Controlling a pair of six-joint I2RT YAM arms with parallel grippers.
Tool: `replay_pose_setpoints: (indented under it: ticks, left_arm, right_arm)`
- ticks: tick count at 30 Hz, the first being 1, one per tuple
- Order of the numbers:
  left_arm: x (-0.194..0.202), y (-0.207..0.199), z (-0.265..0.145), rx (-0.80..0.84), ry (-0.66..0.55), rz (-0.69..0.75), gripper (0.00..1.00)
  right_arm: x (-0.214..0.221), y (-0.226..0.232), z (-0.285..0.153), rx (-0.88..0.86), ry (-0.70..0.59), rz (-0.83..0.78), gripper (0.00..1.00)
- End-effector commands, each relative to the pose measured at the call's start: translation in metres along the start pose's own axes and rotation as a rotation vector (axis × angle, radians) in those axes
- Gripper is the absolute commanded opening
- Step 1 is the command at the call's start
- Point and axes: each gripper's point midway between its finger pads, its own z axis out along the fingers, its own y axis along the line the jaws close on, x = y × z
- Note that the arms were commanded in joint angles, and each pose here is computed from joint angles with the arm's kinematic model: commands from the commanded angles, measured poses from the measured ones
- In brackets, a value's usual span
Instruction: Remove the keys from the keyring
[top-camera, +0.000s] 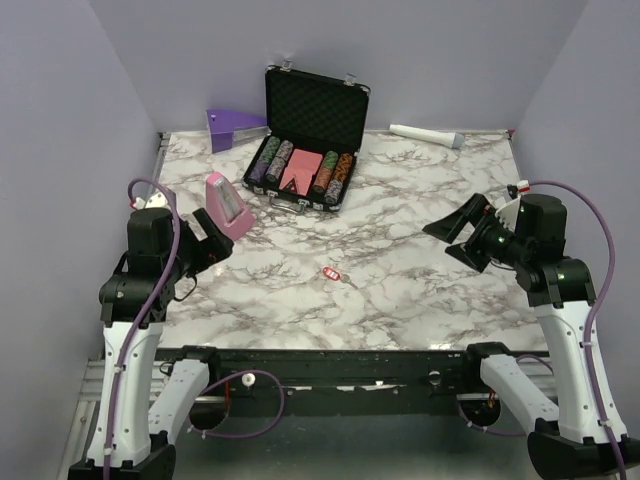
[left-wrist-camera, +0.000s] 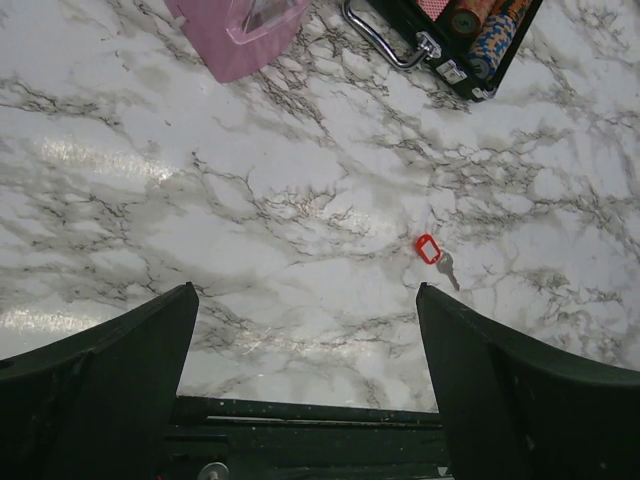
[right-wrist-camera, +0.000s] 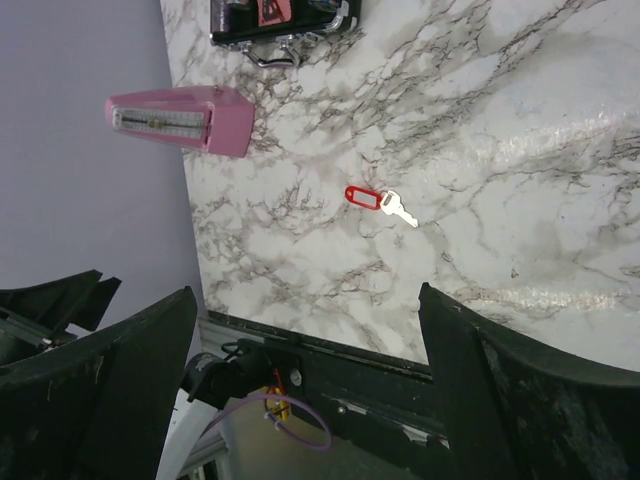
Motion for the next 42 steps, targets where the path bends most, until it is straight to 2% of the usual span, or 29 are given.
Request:
replay_pose_setpoints:
  ticks: [1, 7, 10, 15, 18, 24, 28, 33, 42]
  left_arm:
    - [0.006, 0.008, -0.006, -0.050, 0.051, 0.024, 0.99]
    - [0.018, 0.001, -0.002, -0.014, 0.111, 0.082, 0.99]
    - [0.033, -0.030, -0.003, 0.177, 0.157, 0.147, 0.99]
    - [0.055, -0.065, -0.001, 0.353, 0.226, 0.214, 0.99]
    - [0.064, -0.092, 0.000, 0.481, 0.250, 0.251, 0.99]
    - [0.075, -0.119, 0.023, 0.602, 0.263, 0.288, 0.99]
    - [0.085, -0.128, 0.052, 0.644, 0.263, 0.316, 0.99]
    - [0.101, -0.137, 0.083, 0.659, 0.400, 0.354, 0.99]
    - [0.120, -0.142, 0.138, 0.650, 0.517, 0.397, 0.95]
  right_arm:
    - [0.006, 0.016, -0.007, -0.073, 0.030, -0.033, 0.99]
    - [0.023, 0.017, 0.003, -0.141, 0.125, 0.005, 1.00]
    - [0.030, 0.015, 0.005, -0.158, 0.155, 0.002, 1.00]
    - [0.039, 0.006, 0.007, -0.132, 0.198, 0.020, 1.00]
    - [0.046, 0.012, 0.007, -0.187, 0.236, 0.032, 1.00]
    - [0.045, 0.020, 0.006, -0.242, 0.224, 0.034, 1.00]
    - [0.039, 0.023, 0.003, -0.248, 0.183, 0.013, 1.00]
    - [0.038, 0.029, 0.000, -0.282, 0.174, 0.000, 1.00]
    - [0.033, 0.032, 0.004, -0.287, 0.168, 0.017, 1.00]
